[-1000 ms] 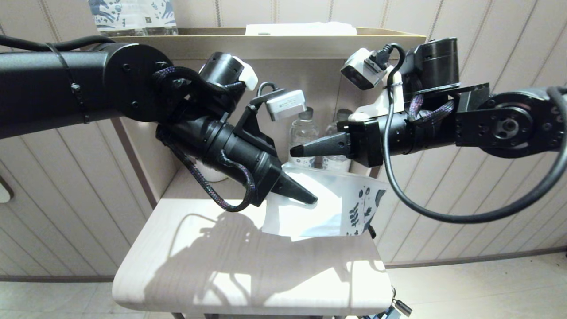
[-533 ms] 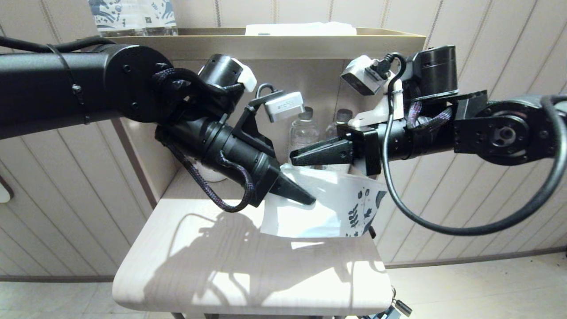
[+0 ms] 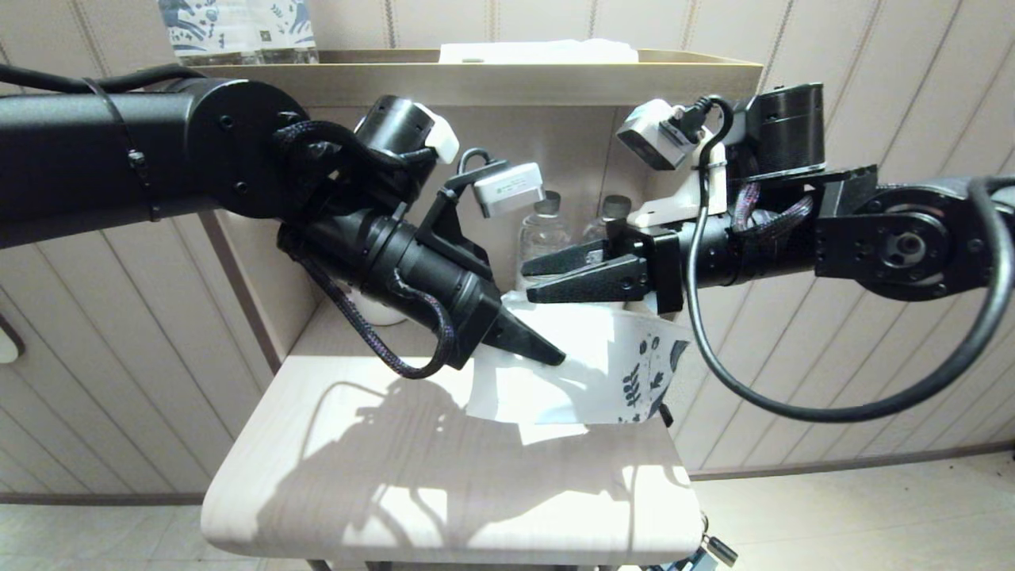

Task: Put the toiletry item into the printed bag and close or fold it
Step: Close the strorage bag and place it on the desk

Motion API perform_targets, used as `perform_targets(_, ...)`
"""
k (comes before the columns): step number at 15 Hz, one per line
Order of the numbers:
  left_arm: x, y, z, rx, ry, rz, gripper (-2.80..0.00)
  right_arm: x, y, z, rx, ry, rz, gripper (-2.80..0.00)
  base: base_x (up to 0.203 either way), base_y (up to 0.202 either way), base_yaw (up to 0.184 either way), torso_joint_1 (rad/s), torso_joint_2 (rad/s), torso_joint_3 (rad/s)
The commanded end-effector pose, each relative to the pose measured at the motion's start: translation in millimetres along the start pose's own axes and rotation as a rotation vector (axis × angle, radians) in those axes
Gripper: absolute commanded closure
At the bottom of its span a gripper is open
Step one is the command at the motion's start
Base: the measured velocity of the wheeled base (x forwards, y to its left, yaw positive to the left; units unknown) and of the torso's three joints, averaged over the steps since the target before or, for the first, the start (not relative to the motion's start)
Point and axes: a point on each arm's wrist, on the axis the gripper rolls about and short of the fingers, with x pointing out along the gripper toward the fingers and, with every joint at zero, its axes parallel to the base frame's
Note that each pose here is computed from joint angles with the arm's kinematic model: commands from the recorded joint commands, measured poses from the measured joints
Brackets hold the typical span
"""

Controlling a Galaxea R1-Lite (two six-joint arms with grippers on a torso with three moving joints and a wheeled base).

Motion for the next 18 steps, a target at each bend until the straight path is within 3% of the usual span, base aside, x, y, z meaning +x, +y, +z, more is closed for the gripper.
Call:
perform_targets(1,0.1,0.0,-0.1,0.000,0.000,-0.005,0.00,0.1,0.8,1.0,0.009,-0.004,0.008,-2.80,0.000,0.000,0.000,0.000,0.00,0.000)
perform_targets(8,-3.4,2.6,-0.8,-0.032,-0.006,0.004,0.00,1.8,2.0,-0.3,0.007,-0.002,0.014,-2.80,0.000,0.000,0.000,0.000,0.00,0.000)
perform_targets(15,-0.9,-18.3,10.5,-0.017,-0.023,-0.028,0.00,-9.1,23.4,5.4,-0.051,-0.013,0.013,-2.80,0.000,0.000,0.000,0.000,0.00,0.000)
perform_targets(18,0.5,-17.5,9.7,-0.022,-0.019,-0.030,0.00,-7.1,20.3,2.8,-0.053,-0.008,0.010,-2.80,0.000,0.000,0.000,0.000,0.00,0.000)
